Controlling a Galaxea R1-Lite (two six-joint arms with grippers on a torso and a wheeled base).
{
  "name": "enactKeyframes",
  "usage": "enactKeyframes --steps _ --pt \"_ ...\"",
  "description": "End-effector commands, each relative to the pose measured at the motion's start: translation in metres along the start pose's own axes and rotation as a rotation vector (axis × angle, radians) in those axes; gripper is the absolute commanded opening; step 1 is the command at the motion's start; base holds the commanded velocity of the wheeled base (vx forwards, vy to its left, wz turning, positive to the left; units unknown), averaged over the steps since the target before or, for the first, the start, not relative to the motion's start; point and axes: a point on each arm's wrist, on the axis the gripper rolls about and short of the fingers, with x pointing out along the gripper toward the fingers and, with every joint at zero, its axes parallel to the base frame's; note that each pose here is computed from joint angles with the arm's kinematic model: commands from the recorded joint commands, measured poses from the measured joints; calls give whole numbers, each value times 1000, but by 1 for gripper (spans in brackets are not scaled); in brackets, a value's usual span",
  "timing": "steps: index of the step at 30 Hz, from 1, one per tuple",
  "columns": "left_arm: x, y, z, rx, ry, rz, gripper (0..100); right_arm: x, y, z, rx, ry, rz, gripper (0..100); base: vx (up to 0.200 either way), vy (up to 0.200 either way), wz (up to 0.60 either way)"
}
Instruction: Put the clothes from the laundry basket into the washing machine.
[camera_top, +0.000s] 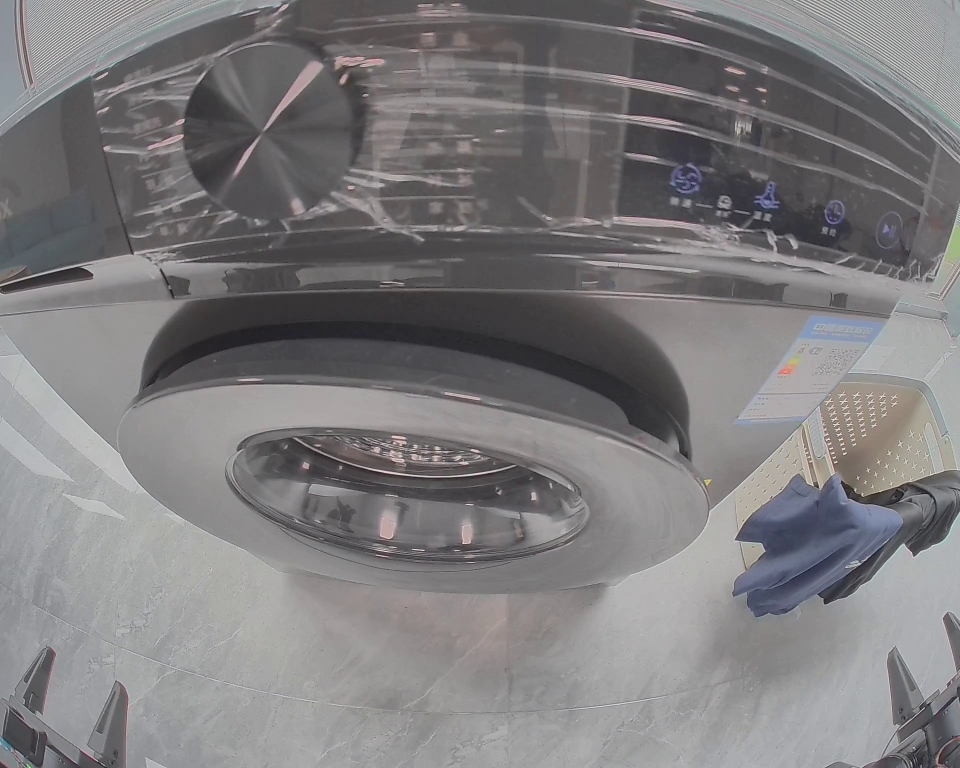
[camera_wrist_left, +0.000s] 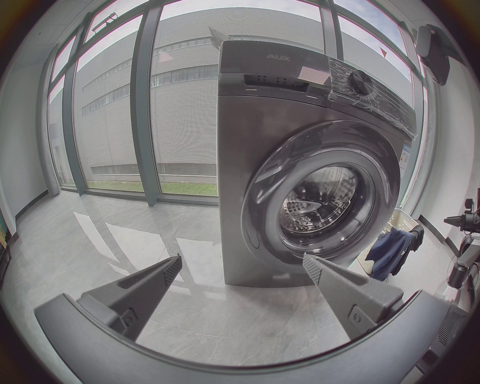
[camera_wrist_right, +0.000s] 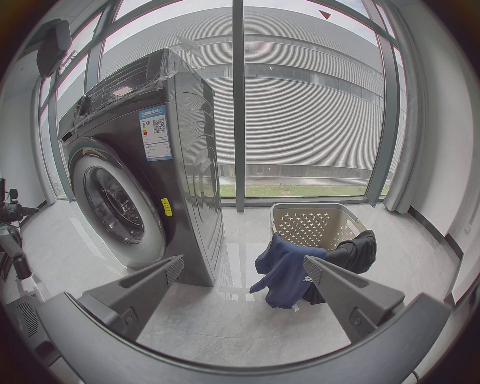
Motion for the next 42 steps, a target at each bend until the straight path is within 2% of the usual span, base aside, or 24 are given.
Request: enactKeyframes --steps 1,26,27,29,30,32,36,39,42 --pt "0 0 -5 -1 1 1 100 0 0 -5 0 0 -1 100 0 200 0" --pt "0 0 -5 2 1 1 100 0 0 -4 0 -9 -10 100 0 8 0" --pt "0 0 -5 3 1 1 100 -1 0 2 -2 -41 -2 100 0 0 0" --pt "0 0 -5 3 1 1 100 -13 0 36 9 -184 3 100 0 0 0" --pt "0 0 -5 3 1 1 100 -16 0 55 28 -207 8 100 0 0 0" --pt "0 0 -5 8 1 1 100 -7 0 72 70 -142 15 100 0 0 0" --pt "0 0 -5 3 1 1 100 17 2 62 81 49 110 100 0 0 0" --pt "0 0 -5 5 1 1 100 37 5 57 76 181 199 100 0 0 0" --pt "0 0 -5 6 1 1 100 58 6 61 27 261 265 100 0 0 0"
